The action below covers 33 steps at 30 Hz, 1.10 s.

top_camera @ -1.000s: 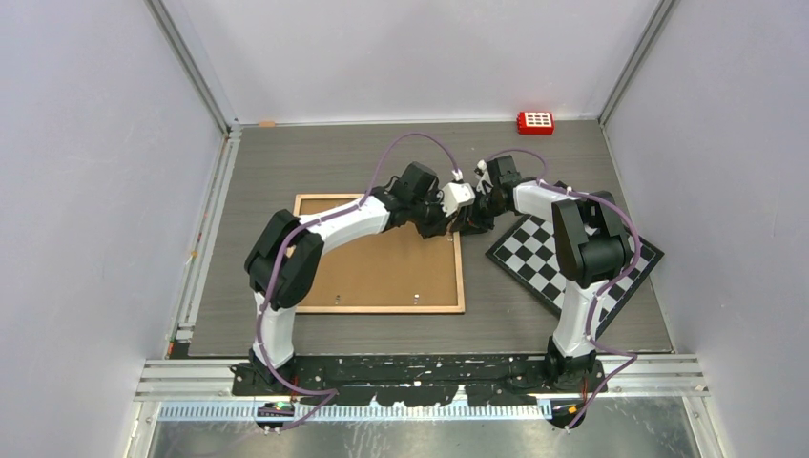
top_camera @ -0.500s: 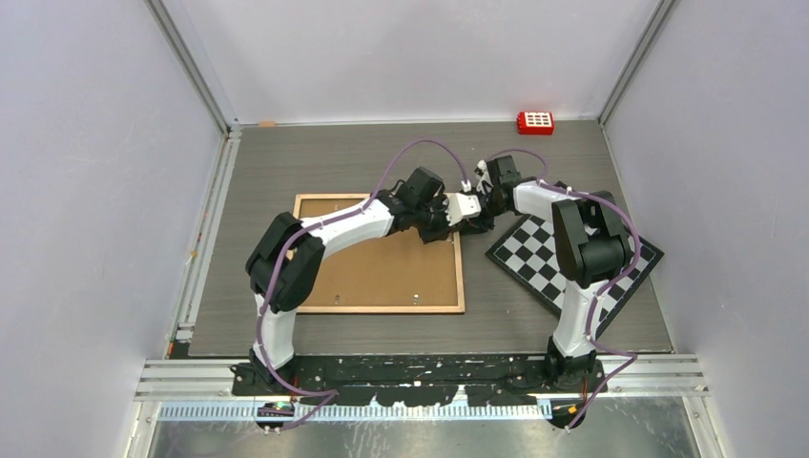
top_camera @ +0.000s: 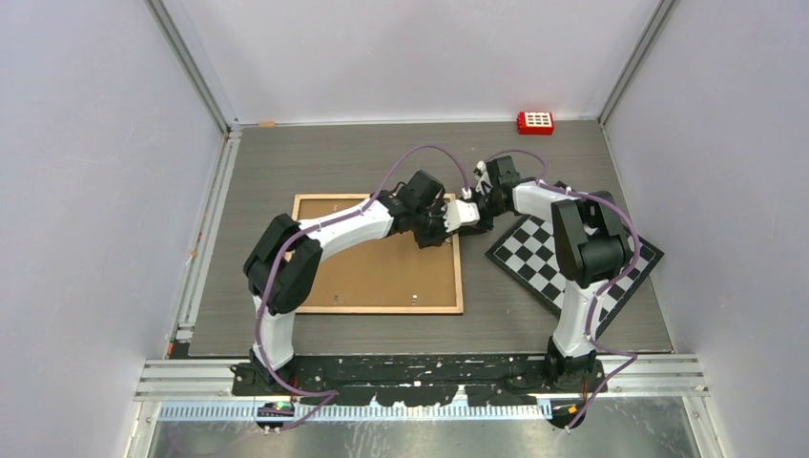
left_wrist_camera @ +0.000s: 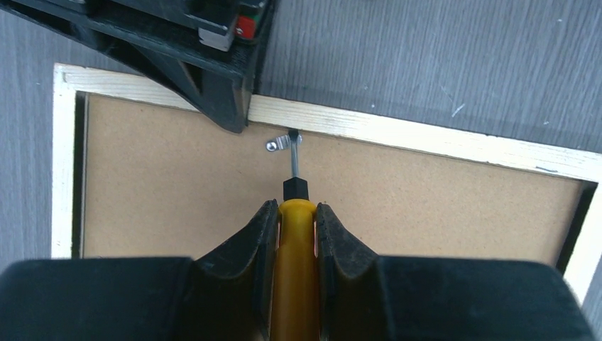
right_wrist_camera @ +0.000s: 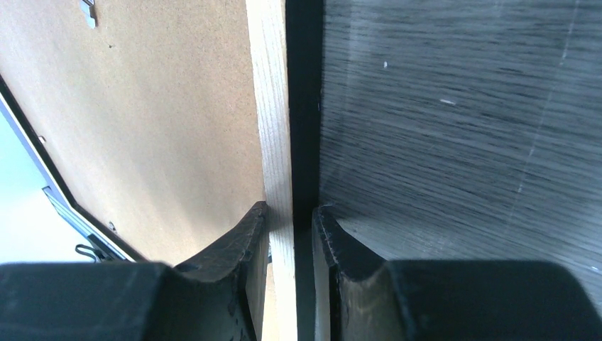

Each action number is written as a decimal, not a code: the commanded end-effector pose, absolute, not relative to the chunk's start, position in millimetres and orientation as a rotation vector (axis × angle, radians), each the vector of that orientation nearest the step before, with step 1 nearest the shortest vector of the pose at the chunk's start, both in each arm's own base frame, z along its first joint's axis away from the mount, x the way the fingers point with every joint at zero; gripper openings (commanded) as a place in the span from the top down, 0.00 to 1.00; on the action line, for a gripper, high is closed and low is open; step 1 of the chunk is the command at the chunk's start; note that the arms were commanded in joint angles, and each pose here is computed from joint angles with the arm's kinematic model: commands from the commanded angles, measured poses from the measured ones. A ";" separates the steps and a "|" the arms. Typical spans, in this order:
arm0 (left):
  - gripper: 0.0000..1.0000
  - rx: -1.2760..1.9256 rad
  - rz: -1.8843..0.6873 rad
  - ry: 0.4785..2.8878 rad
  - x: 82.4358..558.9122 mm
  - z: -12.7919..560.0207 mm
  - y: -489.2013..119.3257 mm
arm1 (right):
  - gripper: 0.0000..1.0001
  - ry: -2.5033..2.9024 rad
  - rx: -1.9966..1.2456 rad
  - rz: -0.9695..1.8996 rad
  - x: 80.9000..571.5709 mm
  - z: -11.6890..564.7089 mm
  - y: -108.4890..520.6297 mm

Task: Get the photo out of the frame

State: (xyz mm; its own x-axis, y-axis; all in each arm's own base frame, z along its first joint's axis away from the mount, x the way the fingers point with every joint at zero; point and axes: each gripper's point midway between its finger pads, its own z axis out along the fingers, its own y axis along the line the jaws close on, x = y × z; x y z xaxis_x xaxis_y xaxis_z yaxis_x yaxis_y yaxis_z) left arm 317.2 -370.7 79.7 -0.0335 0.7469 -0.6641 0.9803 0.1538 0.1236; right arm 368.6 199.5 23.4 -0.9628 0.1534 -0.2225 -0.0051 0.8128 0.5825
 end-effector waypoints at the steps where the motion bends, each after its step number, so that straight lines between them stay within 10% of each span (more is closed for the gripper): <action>1: 1.00 1.701 -0.495 1.869 297.8 83.9 -354.7 | 0.97 2.745 0.140 0.876 369.9 15.5 201.2; 33: 1.00 1.583 -0.276 1.965 321.4 88.8 -333.2 | 0.99 2.747 0.141 0.862 365.6 16.0 198.8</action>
State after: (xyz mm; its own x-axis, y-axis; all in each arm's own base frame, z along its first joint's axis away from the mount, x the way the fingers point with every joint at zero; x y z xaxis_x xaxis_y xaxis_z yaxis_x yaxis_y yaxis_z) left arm 314.2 -339.3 65.9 -0.1165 0.8286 -0.5476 0.9611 0.2330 0.1481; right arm 368.4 199.5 22.7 -0.9625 0.1564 -0.2216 -0.0026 0.8117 0.5841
